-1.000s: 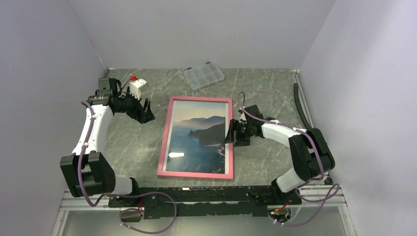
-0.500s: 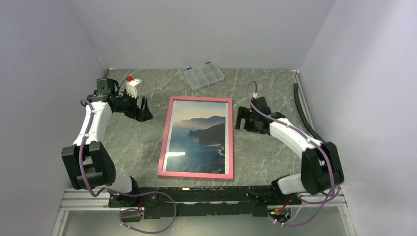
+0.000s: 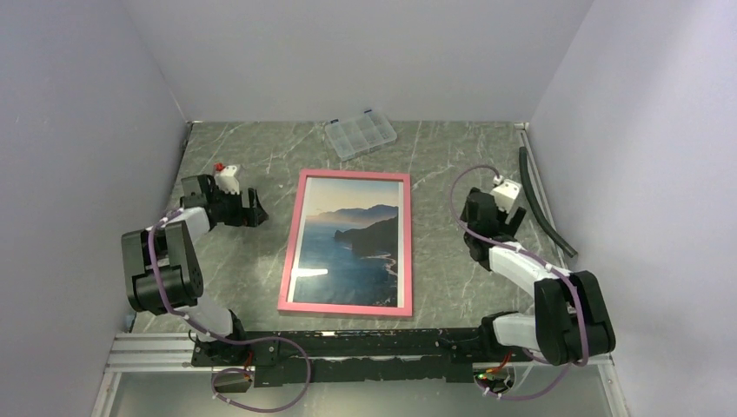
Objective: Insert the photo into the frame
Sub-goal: Reset both arms
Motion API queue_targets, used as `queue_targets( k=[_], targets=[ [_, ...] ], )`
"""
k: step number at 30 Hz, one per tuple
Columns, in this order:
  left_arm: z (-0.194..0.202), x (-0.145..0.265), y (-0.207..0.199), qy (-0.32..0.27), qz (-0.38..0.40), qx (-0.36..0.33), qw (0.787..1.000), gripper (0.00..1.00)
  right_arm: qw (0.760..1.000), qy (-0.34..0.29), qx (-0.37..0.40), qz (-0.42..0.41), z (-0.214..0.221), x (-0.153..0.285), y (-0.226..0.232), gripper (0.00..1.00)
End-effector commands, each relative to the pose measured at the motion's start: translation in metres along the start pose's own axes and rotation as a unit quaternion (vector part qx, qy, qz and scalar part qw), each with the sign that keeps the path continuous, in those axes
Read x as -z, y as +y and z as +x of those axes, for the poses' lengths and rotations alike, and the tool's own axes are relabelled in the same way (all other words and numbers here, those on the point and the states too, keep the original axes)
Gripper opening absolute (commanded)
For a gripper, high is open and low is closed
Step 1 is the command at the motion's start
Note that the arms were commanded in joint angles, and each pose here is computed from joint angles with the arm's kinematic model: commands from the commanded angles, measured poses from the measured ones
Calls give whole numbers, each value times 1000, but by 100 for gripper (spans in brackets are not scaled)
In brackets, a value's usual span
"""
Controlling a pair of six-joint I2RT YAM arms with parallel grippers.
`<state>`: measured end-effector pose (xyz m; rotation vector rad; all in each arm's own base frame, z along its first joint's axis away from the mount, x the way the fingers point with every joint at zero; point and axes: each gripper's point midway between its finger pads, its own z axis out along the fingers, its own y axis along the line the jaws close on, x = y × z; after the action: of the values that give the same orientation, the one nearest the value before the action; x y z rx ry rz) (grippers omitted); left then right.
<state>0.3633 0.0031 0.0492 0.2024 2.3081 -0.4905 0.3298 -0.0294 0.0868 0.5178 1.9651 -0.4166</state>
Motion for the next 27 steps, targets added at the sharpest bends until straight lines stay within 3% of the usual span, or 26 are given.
queue_targets(
  k=[1,8,10,12,17,19,22,24,27],
  targets=[
    [-37,-7,24,-117,-59,-41,990,95,990,-103,-84,37,-44,-13,-24,100],
    [-41,-3,23,-186,-68,-24,980,95,978,-166,-118,47,-41,-21,-49,100],
    [-47,3,21,-225,-74,-28,971,95,979,-159,-119,47,-32,-27,-50,100],
    [-38,7,13,-270,-72,-46,959,95,978,-171,-113,30,-34,-26,-47,100],
    [-29,7,2,-305,-74,-77,946,95,974,-202,-87,-60,-39,-13,-27,100],
    [-23,1,8,-263,-93,-66,958,95,969,-219,-68,-92,-38,-7,-20,100],
    [-30,-8,14,-250,-99,-56,961,95,965,-235,-45,-106,-37,-12,-11,100],
    [-27,-13,16,-240,-114,-53,963,95,978,-176,-40,-109,-27,-25,-1,100],
    [-28,-11,15,-238,-116,-52,963,95,982,-157,-36,-103,-26,-35,0,100]
  ],
)
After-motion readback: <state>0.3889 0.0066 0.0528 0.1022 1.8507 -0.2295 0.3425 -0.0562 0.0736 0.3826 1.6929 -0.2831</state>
